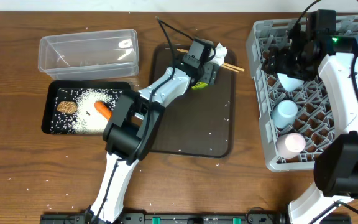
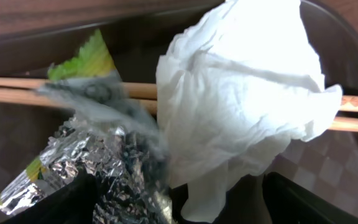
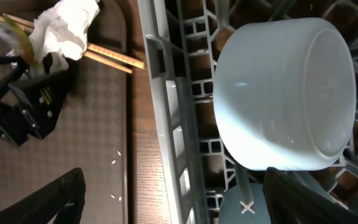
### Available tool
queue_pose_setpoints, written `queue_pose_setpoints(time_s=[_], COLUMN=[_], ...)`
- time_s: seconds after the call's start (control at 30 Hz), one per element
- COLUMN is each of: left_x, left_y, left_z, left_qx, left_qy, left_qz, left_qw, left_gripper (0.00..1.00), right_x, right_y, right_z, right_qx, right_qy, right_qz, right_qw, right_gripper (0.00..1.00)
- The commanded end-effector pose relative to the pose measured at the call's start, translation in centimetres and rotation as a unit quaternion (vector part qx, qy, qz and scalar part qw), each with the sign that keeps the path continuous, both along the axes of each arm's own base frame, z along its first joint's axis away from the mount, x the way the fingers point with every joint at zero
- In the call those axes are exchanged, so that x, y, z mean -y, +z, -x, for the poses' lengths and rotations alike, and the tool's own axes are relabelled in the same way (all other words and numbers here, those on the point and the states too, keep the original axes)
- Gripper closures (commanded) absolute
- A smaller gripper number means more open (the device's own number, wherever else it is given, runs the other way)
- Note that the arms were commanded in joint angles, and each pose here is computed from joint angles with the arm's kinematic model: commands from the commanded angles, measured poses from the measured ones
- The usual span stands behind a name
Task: Sort waste into correct bins and load items into the dishwasher rack
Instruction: 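Grasp the tissue and yellow wrapper together with the left gripper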
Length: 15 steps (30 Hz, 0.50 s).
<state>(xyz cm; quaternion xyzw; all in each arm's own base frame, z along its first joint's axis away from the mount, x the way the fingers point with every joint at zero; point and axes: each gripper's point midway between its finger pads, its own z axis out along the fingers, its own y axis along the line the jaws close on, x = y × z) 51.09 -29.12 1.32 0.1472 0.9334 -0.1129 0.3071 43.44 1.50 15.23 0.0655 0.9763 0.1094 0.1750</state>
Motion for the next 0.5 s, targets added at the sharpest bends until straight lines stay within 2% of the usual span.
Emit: queue_pose_setpoints(time_s=[0.0, 0.07, 0.1, 0.17, 0.23, 0.27, 0.37, 0.47], left_x=[-0.1, -0.1, -0.1, -0.2, -0.6, -0.8, -1.9, -3.2], left_y=[-3.6, -3.6, -3.6, -3.7, -3.9, -3.8, -2.9, 0.2], left_z=[1.5, 1.5, 1.4, 1.6, 2.2, 2.6, 4.1, 4.5], left_qx=[-0.038, -0.038, -0.037, -0.041, -0.055, -0.064, -0.093, -0.096], left_qy=[-0.005, -0.005, -0.005, -0.005, -0.005, -0.005, -0.003, 0.006], left_qz=[-0.019, -0.019, -0.019, -0.021, -0.029, -0.034, -0.051, -0.052], left_qw=[0.999, 0.999, 0.999, 0.999, 0.998, 0.997, 0.994, 0.994], left_gripper=[0.18, 0.27, 0.36, 0.65, 0.88, 0.94, 0.94, 0.94], right_x=[0.2, 0.2, 0.2, 0.2, 0.2, 0.2, 0.2, 0.2], right_y=[0.3, 0.3, 0.3, 0.3, 0.3, 0.3, 0.3, 0.4], right_z=[-0.1, -0.1, -0.1, -0.1, -0.1, -0.1, -0.1, -0.3], right_qx=[0.005, 0.005, 0.005, 0.005, 0.006, 0.006, 0.007, 0.011], right_qy=[0.003, 0.003, 0.003, 0.003, 0.007, 0.01, 0.011, 0.011], right_qz=[0.003, 0.003, 0.003, 0.004, 0.005, 0.006, 0.007, 0.007], right_qw=[1.0, 1.0, 1.0, 1.0, 1.0, 1.0, 1.0, 1.0], right_gripper=[0.16, 0.16, 0.16, 0.16, 0.16, 0.16, 0.16, 0.16])
